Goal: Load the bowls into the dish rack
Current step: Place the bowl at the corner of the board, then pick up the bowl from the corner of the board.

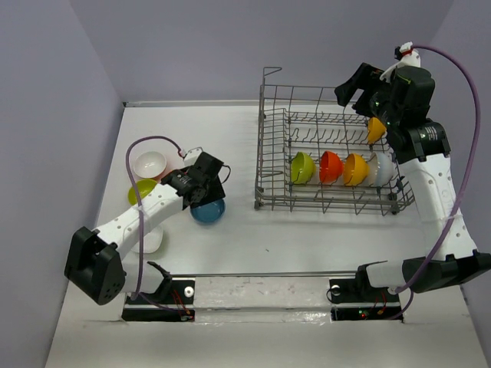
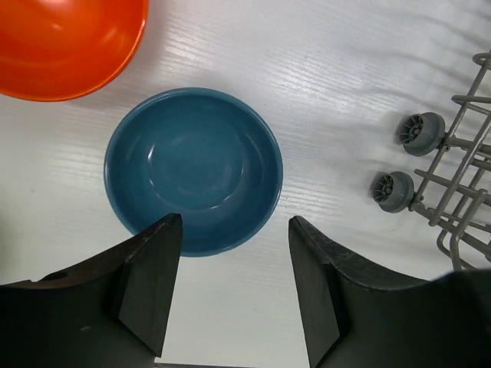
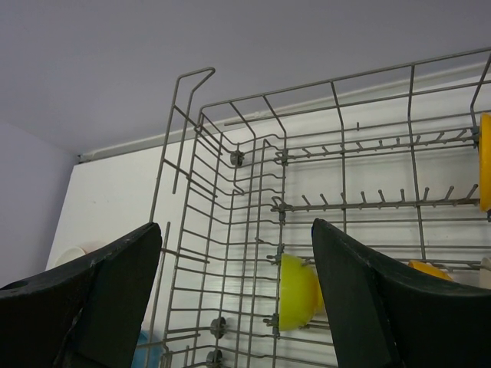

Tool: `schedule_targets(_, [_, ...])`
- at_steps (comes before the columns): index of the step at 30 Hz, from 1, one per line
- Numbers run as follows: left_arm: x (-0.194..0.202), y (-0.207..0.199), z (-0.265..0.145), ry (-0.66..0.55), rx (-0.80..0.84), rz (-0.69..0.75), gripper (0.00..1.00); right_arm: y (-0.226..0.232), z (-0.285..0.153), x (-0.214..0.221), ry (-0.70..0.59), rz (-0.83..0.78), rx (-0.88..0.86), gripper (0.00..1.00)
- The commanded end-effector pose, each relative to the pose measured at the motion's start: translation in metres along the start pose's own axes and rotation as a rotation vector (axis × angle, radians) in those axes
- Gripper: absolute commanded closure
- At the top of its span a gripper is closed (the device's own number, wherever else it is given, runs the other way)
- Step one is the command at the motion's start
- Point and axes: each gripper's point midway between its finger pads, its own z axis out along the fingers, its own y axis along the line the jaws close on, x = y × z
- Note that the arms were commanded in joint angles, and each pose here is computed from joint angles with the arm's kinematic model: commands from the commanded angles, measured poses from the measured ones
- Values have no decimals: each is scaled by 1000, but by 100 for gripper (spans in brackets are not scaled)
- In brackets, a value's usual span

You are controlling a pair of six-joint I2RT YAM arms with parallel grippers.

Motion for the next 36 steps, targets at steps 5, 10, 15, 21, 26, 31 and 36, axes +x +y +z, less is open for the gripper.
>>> schedule_targets(5, [20,45,-6,10,-98,-57,34,9,-13,-12,-41,-17,-31,15])
schedule_targets(10, [35,61,0,15,-111,-121,34,10,-14,-11,-40,-17,-33,16])
schedule_targets(15, [44,71,4,26,-130,-146,35,10,-12,-9,-33,-16,-37,15])
schedule_targets(21, [44,72,12,24,-148,-146,37,10,-12,-9,-31,-18,-38,16])
schedule_targets(26, [40,78,21,12,-166,-161,39,10,-11,-8,-29,-19,-37,16])
schedule_targets(31, [37,84,28,8,-178,-166,43,10,-12,-9,-30,-19,-39,15])
schedule_targets(36, [31,91,36,-1,-196,-173,47,10,-11,-8,-27,-19,-38,15])
